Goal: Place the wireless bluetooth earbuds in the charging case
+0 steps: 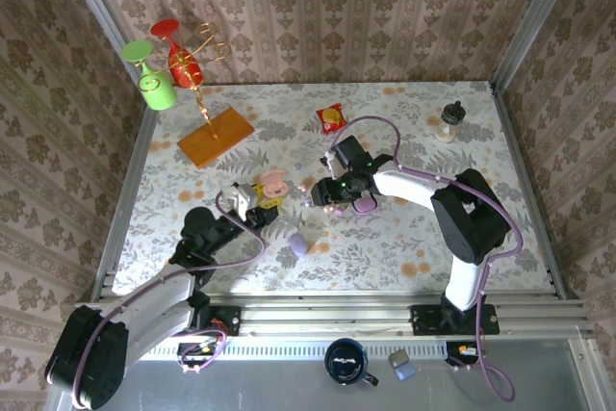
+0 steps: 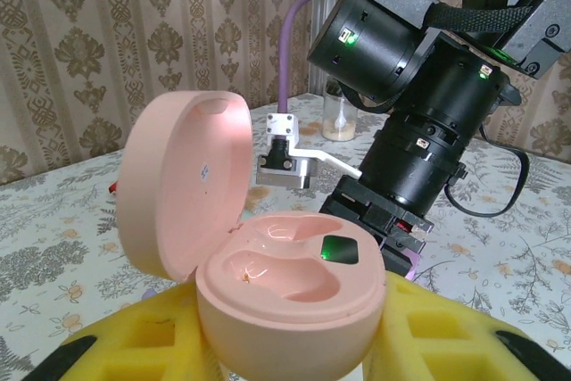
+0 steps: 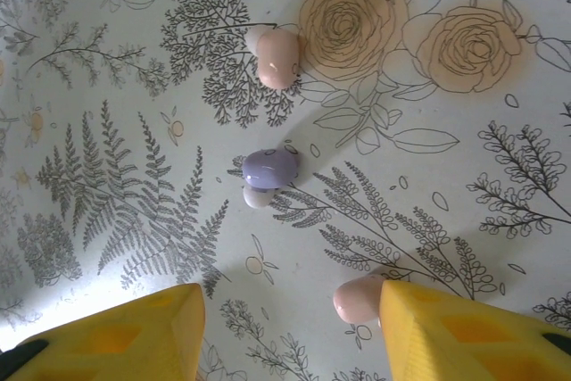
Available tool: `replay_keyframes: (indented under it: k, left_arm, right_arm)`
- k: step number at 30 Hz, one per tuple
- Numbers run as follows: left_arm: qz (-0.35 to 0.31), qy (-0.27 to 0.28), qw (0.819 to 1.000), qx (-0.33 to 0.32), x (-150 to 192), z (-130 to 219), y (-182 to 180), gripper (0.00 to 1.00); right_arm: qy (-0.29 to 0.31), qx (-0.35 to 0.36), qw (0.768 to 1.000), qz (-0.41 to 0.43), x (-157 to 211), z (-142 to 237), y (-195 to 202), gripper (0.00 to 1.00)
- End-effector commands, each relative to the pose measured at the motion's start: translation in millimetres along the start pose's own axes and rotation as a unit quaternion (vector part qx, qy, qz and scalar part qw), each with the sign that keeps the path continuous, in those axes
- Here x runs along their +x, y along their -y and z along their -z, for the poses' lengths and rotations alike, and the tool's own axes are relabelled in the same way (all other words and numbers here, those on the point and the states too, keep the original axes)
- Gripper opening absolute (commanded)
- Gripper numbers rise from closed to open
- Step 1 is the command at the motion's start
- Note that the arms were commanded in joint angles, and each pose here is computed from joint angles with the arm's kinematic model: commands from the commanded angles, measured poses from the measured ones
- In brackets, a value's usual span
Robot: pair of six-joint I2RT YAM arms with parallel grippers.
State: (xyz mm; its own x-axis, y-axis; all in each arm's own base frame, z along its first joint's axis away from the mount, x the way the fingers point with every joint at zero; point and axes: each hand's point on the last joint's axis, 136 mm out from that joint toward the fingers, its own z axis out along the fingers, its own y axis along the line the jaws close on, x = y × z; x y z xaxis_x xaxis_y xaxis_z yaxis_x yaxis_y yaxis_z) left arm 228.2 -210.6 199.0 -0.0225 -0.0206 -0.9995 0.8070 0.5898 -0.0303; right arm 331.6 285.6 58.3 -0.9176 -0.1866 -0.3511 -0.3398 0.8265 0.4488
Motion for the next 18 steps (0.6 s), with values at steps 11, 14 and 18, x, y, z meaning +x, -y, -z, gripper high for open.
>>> replay_keyframes:
  k: [11, 14, 18]
  left_arm:
    - [-0.016, 0.002, 1.0, -0.006, 1.3, 4.9, -1.0, 0.24]
    - [-0.017, 0.004, 1.0, -0.005, 0.5, 5.1, -0.6, 0.24]
    - [-0.016, 0.005, 1.0, -0.005, -0.2, 5.5, -0.6, 0.24]
  right_arm:
    - [-0.085, -0.016, 0.996, -0.01, 33.6, -19.5, 0.5, 0.62]
    - [-0.09, -0.027, 0.995, -0.011, 39.0, -16.6, -4.8, 0.61]
    - [-0.095, -0.034, 0.995, -0.015, 45.7, -12.6, -10.5, 0.61]
